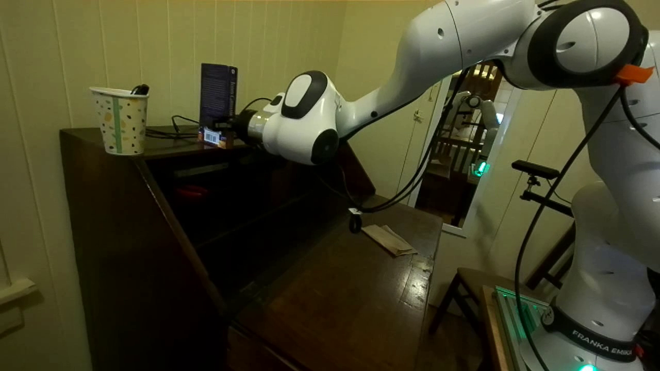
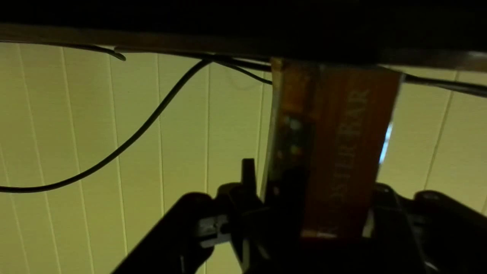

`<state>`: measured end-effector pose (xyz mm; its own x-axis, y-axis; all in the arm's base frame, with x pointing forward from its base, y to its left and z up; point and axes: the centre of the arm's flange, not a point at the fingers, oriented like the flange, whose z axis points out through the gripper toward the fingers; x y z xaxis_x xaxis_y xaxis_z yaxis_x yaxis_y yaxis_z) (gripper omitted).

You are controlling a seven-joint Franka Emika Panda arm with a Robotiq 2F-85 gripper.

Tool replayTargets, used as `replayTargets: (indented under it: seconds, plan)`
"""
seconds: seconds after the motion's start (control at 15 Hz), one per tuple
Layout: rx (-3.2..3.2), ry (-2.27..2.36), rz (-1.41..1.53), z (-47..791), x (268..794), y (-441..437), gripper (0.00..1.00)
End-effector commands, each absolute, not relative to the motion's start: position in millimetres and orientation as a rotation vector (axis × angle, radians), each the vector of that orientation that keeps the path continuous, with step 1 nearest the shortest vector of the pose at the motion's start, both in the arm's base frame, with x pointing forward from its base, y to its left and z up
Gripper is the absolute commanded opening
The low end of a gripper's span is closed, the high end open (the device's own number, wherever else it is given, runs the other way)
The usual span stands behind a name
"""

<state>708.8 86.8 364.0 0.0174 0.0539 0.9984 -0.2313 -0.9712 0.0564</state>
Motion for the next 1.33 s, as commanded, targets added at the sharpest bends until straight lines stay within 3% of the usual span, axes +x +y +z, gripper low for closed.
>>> replayTargets:
  seconds: [0.0, 0.07, 0.2, 0.87, 1.27]
  plan:
    - [2.111, -0.176, 2.056, 357.2, 710.2, 77.5, 0.87]
    - [2.112, -0.175, 2.053, 356.9, 710.3, 77.4, 0.95]
    - [2.114, -0.171, 2.049, 356.7, 710.1, 77.6, 1.00]
    - [2.179, -0.161, 1.973, 394.1, 684.6, 102.4, 1.00]
    - [2.199, -0.273, 1.603, 433.0, 635.6, 100.8, 1.00]
